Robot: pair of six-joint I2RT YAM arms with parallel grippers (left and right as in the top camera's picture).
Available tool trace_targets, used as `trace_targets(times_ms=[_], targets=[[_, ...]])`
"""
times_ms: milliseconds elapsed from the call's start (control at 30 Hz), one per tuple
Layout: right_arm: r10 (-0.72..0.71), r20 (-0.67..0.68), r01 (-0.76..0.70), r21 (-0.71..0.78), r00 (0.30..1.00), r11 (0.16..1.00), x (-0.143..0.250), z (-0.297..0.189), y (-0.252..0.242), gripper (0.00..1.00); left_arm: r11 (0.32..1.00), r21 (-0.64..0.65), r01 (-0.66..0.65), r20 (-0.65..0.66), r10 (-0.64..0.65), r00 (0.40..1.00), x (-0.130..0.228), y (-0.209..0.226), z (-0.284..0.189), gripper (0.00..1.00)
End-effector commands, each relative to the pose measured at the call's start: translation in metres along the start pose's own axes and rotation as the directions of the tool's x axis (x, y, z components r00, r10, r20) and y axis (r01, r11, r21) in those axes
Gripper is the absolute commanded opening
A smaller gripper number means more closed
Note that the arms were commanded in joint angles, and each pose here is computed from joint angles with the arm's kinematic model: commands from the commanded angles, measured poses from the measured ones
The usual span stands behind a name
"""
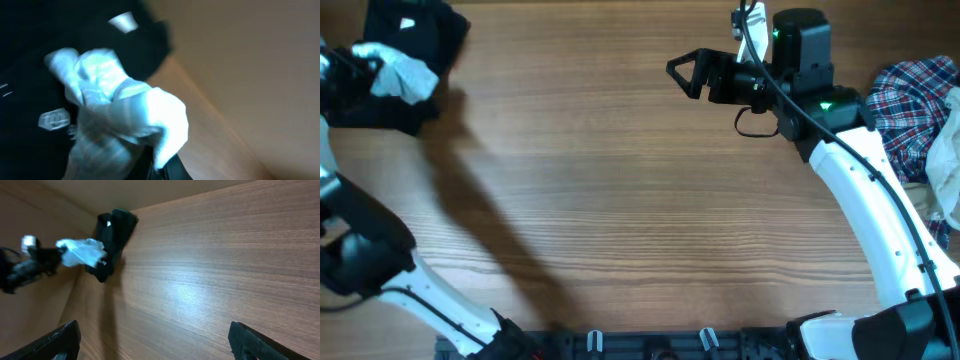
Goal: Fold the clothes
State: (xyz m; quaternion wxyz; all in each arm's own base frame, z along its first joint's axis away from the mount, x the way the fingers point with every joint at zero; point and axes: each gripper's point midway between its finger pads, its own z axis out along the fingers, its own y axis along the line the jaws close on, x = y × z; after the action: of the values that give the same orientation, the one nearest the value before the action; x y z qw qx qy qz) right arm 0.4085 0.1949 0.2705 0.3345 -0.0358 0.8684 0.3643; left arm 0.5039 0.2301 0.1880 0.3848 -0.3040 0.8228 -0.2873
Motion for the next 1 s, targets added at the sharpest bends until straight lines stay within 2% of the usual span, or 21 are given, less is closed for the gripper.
trace_targets(times_ms=[0, 167, 300, 367, 533, 667, 800, 900, 967], targets=[[-0.009, 0.011, 0.010, -0.030, 1.000, 1.000, -0.003, -0.007, 0.009, 0.95, 0.988, 0.089, -0.127, 0.132, 0.115, 0.985, -0.023, -0.096, -0.063, 0.04], [-0.011, 0.007, 0.011, -0.036, 1.000, 0.999, -0.002, -0.007, 0.010, 0.95, 0.981, 0.152, -0.124, 0.200, 0.092, 0.975, -0.023, -0.158, -0.095, 0.04], [-0.019, 0.003, 0.020, -0.042, 1.000, 0.999, -0.001, -0.007, 0.011, 0.95, 0.995, 0.103, 0.015, 0.252, -0.041, 0.967, -0.029, -0.160, -0.091, 0.04], [-0.027, 0.002, 0.027, -0.041, 1.000, 0.999, -0.001, -0.007, 0.011, 0.95, 0.997, 0.061, 0.049, 0.289, -0.064, 0.955, -0.033, -0.157, -0.087, 0.04], [-0.031, 0.002, 0.031, -0.041, 1.000, 0.999, -0.001, -0.007, 0.011, 0.95, 1.000, -0.013, 0.023, 0.414, -0.016, 0.910, -0.046, -0.167, -0.073, 0.04], [-0.031, 0.009, 0.031, -0.026, 0.999, 0.999, -0.002, -0.007, 0.008, 0.95, 0.994, -0.104, 0.038, 0.543, 0.025, 0.840, -0.066, -0.158, -0.049, 0.04], [-0.032, 0.021, 0.032, -0.001, 0.999, 0.999, -0.004, -0.007, 0.004, 0.95, 0.996, -0.086, 0.002, 0.660, 0.056, 0.750, -0.097, -0.148, -0.016, 0.04], [-0.022, 0.020, 0.022, 0.008, 1.000, 1.000, -0.005, -0.009, -0.001, 0.95, 0.994, -0.106, 0.021, 0.714, 0.062, 0.697, -0.113, -0.117, 0.007, 0.04], [-0.017, 0.021, 0.017, 0.013, 1.000, 1.000, -0.005, -0.010, -0.003, 0.95, 0.992, -0.118, 0.034, 0.720, 0.062, 0.691, -0.116, -0.099, 0.018, 0.04]])
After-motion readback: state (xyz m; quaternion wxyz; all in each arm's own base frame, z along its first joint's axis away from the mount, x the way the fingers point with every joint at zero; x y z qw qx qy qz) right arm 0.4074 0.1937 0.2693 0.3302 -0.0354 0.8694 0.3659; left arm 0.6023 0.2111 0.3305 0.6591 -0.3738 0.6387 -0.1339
